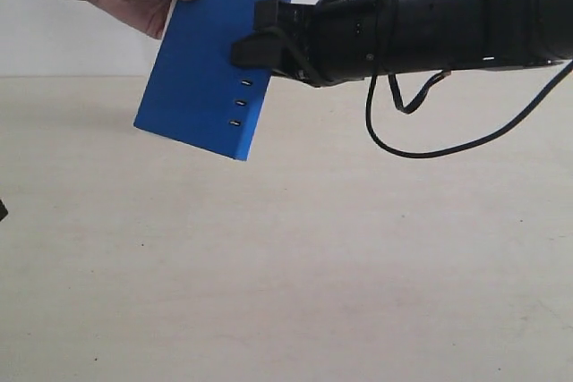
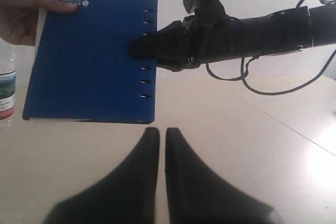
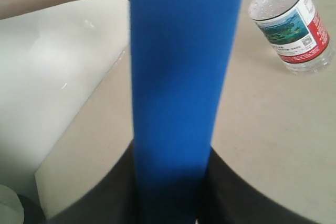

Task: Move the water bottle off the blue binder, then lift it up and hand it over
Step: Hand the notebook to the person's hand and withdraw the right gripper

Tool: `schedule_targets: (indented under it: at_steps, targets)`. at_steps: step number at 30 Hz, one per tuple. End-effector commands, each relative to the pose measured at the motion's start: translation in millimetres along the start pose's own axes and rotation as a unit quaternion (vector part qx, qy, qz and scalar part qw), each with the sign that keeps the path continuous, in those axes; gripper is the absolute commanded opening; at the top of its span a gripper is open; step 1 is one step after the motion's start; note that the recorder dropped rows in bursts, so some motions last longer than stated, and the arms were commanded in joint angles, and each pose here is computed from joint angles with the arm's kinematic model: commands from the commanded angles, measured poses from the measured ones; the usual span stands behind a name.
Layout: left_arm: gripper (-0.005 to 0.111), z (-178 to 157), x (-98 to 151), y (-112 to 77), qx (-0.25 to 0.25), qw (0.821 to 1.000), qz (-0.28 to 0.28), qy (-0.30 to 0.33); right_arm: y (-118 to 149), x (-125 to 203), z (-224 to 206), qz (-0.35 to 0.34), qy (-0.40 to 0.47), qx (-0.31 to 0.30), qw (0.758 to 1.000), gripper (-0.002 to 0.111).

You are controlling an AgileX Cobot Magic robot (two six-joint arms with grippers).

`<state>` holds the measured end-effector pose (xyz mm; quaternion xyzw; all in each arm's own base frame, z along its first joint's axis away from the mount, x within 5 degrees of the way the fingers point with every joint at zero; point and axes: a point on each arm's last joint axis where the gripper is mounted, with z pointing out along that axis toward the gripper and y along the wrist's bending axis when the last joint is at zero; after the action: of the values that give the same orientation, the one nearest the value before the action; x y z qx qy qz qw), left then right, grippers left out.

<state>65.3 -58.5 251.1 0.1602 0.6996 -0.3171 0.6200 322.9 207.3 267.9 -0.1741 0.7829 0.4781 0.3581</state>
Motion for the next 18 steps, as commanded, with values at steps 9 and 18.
schedule_targets:
  at_steps: [9, 18]
  targets:
    - [0.004, -1, 7, 0.8, -0.004, 0.999, 0.024, 0.032, 0, 7, -13, -0.056, 0.092, 0.089, 0.99, 0.098]
    - [0.004, -1, 8, 3.0, -0.017, 0.999, 0.012, 0.038, 33, -4, -80, -0.129, 0.156, 0.225, 0.953, 0.004]
